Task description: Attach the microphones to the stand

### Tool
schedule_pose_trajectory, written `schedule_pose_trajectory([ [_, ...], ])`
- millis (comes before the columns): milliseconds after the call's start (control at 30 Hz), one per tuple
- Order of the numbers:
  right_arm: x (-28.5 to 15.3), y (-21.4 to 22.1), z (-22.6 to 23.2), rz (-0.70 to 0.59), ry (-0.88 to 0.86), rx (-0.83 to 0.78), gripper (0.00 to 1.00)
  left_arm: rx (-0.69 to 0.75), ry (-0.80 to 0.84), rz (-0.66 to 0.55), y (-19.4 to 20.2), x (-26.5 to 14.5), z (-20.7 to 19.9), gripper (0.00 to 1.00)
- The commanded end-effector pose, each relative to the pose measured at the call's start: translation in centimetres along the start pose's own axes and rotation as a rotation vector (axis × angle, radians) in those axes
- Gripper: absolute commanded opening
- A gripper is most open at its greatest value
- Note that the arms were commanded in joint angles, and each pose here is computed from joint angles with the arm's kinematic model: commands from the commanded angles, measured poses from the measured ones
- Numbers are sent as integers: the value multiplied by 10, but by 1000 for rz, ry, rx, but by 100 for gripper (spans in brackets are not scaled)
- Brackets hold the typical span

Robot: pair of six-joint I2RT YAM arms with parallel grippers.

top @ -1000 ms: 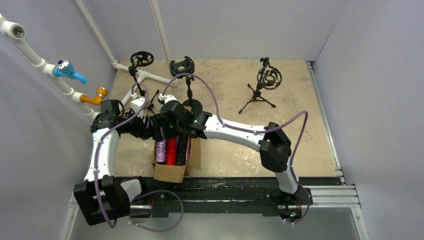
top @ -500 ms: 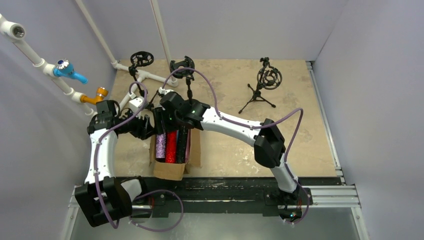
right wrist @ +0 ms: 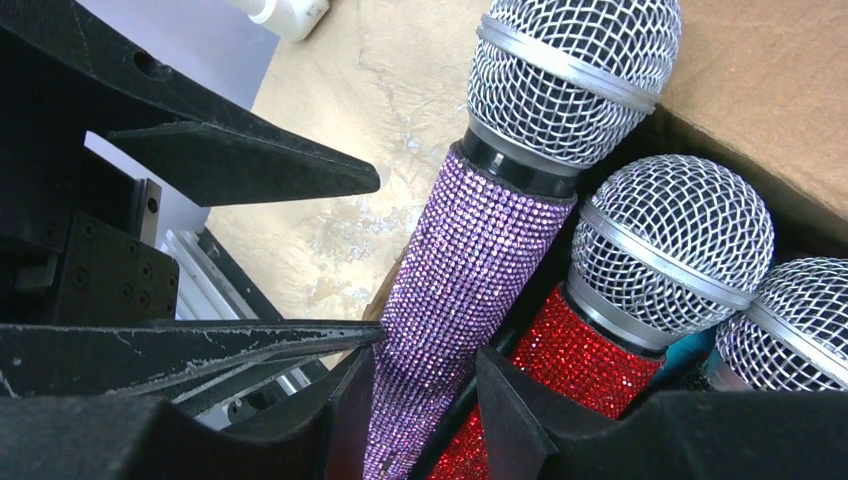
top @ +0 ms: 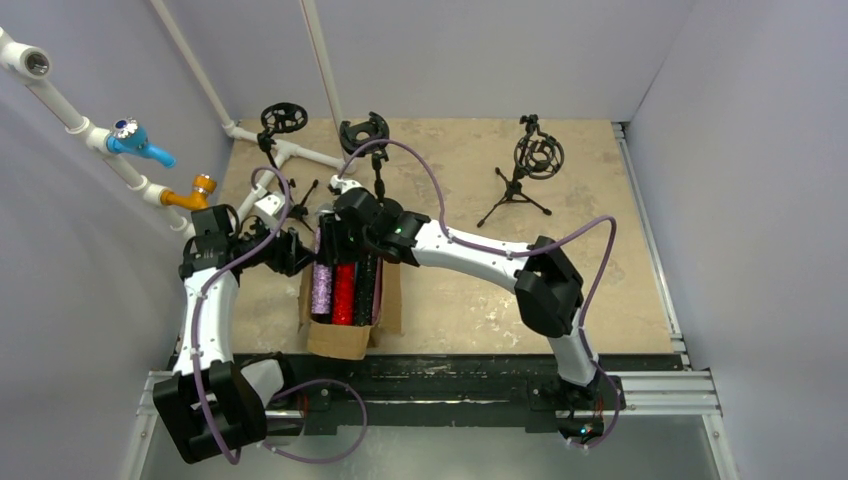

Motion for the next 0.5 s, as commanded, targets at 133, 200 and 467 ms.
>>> schedule_pose_trajectory([
  [133, 6, -8, 3, -86, -138, 1, 41, 4, 98, -27, 11, 11, -10, 58],
  [200, 4, -8, 3, -85, -127, -14, 41, 19, 75, -5, 10, 8, -8, 58],
  [467, -2, -11, 1, -103, -137, -41, 38, 44, -92, 86, -4, -21, 14, 57],
])
Point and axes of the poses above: each gripper's point midway between its finger pads, its own x axis out along the fingers, its own z axis along the line the jaws close on, y = z × x, the point moved 8 cm from there along -x, back along the fingers, and after that the axes turned 14 degrees about x, right-handed, at the moved point
